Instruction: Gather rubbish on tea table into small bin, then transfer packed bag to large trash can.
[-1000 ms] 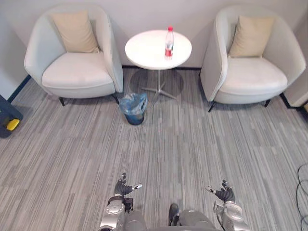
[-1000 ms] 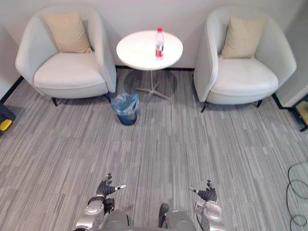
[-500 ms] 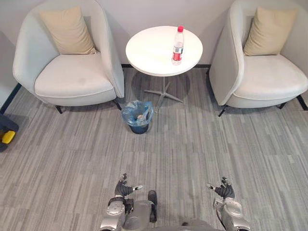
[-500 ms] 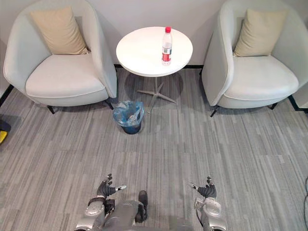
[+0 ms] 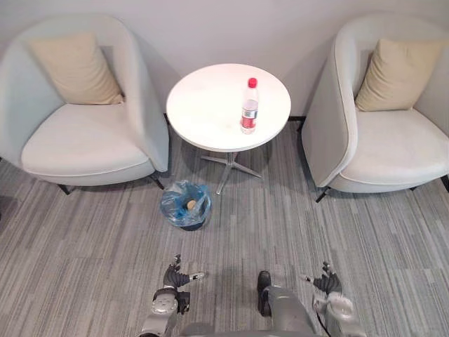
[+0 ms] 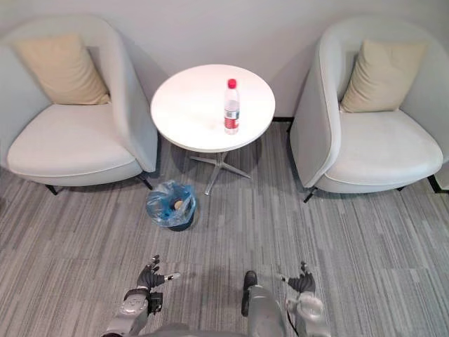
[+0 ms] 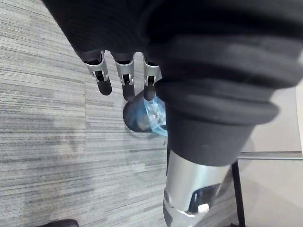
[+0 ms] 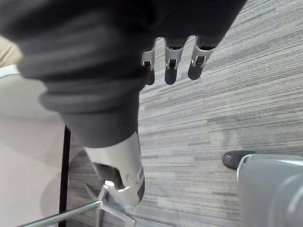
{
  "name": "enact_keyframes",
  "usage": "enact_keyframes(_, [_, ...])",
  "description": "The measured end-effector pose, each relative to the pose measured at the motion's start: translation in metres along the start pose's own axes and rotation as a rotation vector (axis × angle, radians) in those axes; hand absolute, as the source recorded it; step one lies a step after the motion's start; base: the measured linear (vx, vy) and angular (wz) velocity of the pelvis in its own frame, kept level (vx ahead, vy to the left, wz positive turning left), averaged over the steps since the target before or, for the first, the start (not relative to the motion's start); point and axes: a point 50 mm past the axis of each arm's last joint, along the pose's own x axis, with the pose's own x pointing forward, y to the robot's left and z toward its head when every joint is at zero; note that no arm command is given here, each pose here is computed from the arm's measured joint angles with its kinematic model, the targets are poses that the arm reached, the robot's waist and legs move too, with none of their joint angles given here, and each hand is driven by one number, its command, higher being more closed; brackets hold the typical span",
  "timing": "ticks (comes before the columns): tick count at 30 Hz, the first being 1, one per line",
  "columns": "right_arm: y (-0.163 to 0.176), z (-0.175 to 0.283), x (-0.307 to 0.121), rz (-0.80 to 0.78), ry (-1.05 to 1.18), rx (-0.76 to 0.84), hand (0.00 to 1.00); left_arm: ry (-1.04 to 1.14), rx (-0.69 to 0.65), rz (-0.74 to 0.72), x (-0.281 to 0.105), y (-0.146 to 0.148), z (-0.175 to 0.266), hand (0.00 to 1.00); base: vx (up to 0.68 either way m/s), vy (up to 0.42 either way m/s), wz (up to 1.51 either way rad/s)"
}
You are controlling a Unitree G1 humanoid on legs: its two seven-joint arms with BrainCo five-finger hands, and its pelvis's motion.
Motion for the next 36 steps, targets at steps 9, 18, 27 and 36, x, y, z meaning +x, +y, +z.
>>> enact_keyframes(9, [0.004,-0.008,-0.007,0.002,0.007,0.042,0.0,-0.008,-0.051,-0.012,-0.002,-0.012,0.003,0.0,0.3,-0.159,0.28])
enact_keyframes(18, [0.002,-0.003,-0.003,-0.008,0.004,0.061,0.0,0.001,-0.036,-0.002,-0.001,-0.006,0.0,0.0,0.26,0.139,-0.01])
enact_keyframes(27, [0.012,-0.014,-0.008,0.031,0.044,0.024,0.0,0.033,0.04,-0.013,-0.003,0.001,-0.01,0.0,0.26,0.049,0.04])
enact_keyframes(36, [-0.005,-0.024,-0.009,-0.001,0.074,0.013,0.0,0.052,0.02,-0.051,-0.004,-0.015,-0.013,0.0,0.24,-0.175,0.47])
